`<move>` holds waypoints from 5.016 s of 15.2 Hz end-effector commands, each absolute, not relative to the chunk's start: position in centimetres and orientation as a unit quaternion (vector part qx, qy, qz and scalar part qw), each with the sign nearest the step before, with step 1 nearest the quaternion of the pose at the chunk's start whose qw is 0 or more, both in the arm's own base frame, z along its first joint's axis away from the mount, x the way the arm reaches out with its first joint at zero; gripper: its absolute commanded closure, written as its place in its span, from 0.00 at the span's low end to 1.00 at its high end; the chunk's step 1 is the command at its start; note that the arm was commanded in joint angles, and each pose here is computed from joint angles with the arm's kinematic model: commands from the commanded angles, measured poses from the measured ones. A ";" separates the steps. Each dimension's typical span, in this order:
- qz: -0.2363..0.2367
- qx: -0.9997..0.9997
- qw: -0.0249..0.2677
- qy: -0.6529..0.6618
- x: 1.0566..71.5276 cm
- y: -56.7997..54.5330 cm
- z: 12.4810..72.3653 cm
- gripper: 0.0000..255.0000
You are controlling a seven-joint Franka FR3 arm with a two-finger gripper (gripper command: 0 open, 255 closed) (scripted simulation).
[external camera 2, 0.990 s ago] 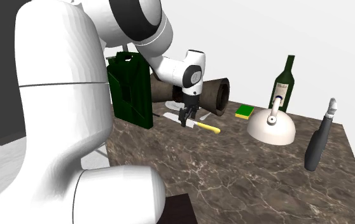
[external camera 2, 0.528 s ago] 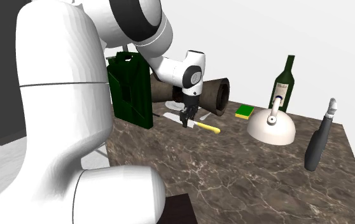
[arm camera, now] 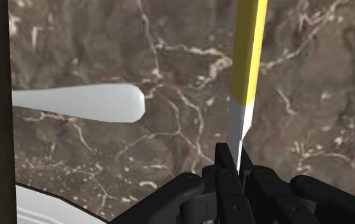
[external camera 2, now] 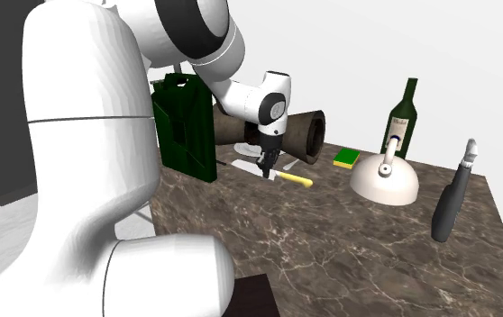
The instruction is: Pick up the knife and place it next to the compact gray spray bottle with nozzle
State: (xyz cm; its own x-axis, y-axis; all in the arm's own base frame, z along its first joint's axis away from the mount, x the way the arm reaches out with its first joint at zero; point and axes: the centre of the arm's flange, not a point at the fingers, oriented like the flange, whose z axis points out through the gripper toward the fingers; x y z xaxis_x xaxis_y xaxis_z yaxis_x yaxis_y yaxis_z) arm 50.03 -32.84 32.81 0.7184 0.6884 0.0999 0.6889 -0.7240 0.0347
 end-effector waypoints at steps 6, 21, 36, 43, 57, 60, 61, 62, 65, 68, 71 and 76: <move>-0.053 -0.927 0.003 -0.372 50.0 -32.8 35.4 1.00; -0.053 -0.927 0.003 -0.372 50.0 -32.8 43.3 1.00; -0.053 -0.927 0.003 -0.372 50.0 -32.8 51.3 1.00; -0.053 -0.927 0.003 -0.372 50.0 -32.8 55.0 1.00; -0.053 -0.927 0.003 -0.372 50.0 -32.8 62.3 1.00; -0.053 -0.927 0.003 -0.372 50.0 -32.8 63.9 1.00; -0.053 -0.927 0.003 -0.372 50.0 -32.8 64.5 1.00; -0.053 -0.927 0.003 -0.372 50.0 -32.8 64.6 1.00; -0.053 -0.927 0.003 -0.372 46.5 -34.5 64.6 1.00; -0.053 -0.927 0.003 -0.372 42.9 -36.2 64.6 1.00; -0.053 -0.927 0.003 -0.372 39.3 -37.9 64.6 1.00; -0.053 -0.927 0.003 -0.372 33.4 -40.8 64.6 1.00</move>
